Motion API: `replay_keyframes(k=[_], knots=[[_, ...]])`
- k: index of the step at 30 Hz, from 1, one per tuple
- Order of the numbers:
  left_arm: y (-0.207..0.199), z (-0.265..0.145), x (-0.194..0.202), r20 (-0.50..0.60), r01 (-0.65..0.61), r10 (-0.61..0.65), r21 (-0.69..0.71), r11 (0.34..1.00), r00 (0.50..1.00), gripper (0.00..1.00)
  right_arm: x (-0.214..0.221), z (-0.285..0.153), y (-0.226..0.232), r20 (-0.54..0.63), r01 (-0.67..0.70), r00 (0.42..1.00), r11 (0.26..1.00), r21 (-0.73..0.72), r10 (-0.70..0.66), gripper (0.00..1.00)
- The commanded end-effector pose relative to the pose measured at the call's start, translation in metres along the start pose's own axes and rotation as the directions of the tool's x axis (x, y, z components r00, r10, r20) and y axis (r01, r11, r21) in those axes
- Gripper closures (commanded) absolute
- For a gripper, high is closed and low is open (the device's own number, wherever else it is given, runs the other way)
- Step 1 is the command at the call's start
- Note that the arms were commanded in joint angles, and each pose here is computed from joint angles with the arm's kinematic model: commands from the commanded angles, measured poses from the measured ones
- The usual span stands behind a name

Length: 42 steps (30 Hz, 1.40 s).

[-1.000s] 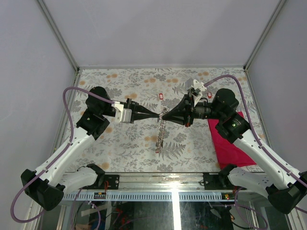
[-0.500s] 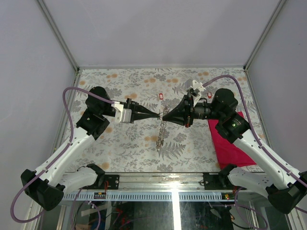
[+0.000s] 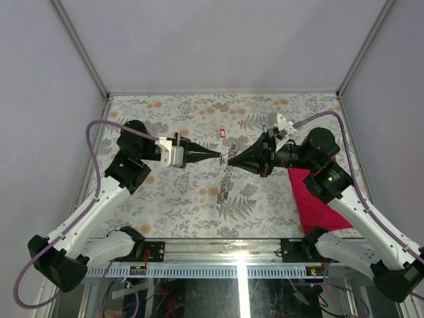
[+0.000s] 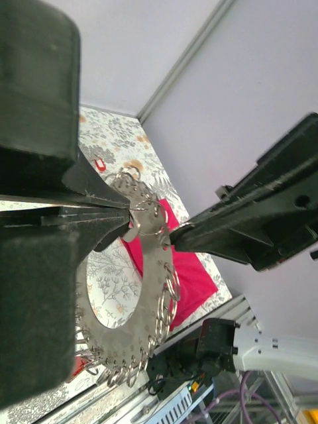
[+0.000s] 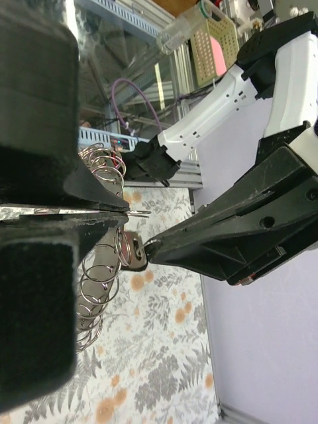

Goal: Put the keys on the keyring
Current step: Insert the key onto the keyring.

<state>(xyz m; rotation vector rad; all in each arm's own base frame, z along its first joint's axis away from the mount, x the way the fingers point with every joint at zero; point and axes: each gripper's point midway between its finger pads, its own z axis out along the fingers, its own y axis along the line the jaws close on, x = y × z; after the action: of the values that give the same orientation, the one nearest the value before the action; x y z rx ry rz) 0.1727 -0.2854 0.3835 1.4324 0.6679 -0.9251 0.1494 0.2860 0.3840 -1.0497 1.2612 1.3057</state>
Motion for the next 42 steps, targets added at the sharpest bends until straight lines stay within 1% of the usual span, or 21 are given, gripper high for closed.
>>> replay_keyframes(k=[1,6,11,14,20,23,25,30,33,37,42], knots=[[0.026,-0.003,-0.014,-0.002,-0.033,0.033,-0.135,0.99,0.999,1.0,-0.051,-0.009,0.001,0.091,0.168,0.98,0.981,0.096,-0.176,1.0],[0.035,-0.003,-0.012,-0.003,-0.014,0.013,-0.179,0.984,1.0,1.0,-0.061,-0.02,-0.024,0.08,0.129,0.984,0.95,0.285,-0.157,1.0],[0.042,-0.001,-0.013,0.013,-0.006,0.009,-0.195,0.981,1.0,1.0,-0.061,-0.028,-0.04,0.061,0.079,0.992,0.913,0.399,-0.113,1.0],[0.042,0.001,-0.012,0.016,0.001,0.002,-0.188,0.982,1.0,1.0,-0.06,-0.031,-0.046,0.061,0.059,0.993,0.895,0.442,-0.096,1.0],[0.041,0.002,-0.012,0.021,0.001,0.003,-0.18,0.984,1.0,1.0,-0.06,-0.03,-0.049,0.058,0.041,0.995,0.883,0.468,-0.077,1.0],[0.042,0.001,-0.013,0.024,-0.006,0.011,-0.179,0.984,1.0,1.0,-0.06,-0.027,-0.046,0.051,0.045,0.996,0.892,0.45,-0.076,1.0],[0.041,0.002,-0.012,0.027,-0.009,0.014,-0.172,0.985,1.0,1.0,-0.062,-0.023,-0.038,0.054,0.06,0.994,0.913,0.404,-0.09,1.0],[0.036,0.004,-0.018,0.054,-0.031,0.039,-0.137,0.99,0.998,1.0,-0.065,-0.01,-0.003,0.063,0.103,0.991,0.975,0.199,-0.117,1.0],[0.031,0.005,-0.024,0.075,-0.05,0.058,-0.108,0.993,0.995,1.0,-0.064,-0.006,0.01,0.07,0.106,0.991,0.988,0.115,-0.115,1.0],[0.022,0.005,-0.03,0.103,-0.084,0.091,-0.072,0.994,0.991,1.0,-0.062,-0.005,0.017,0.071,0.105,0.991,0.992,0.072,-0.11,1.0],[0.01,0.006,-0.034,0.126,-0.103,0.102,-0.003,0.995,0.987,1.0,-0.061,-0.003,0.017,0.08,0.093,0.992,0.994,0.062,-0.098,1.0]])
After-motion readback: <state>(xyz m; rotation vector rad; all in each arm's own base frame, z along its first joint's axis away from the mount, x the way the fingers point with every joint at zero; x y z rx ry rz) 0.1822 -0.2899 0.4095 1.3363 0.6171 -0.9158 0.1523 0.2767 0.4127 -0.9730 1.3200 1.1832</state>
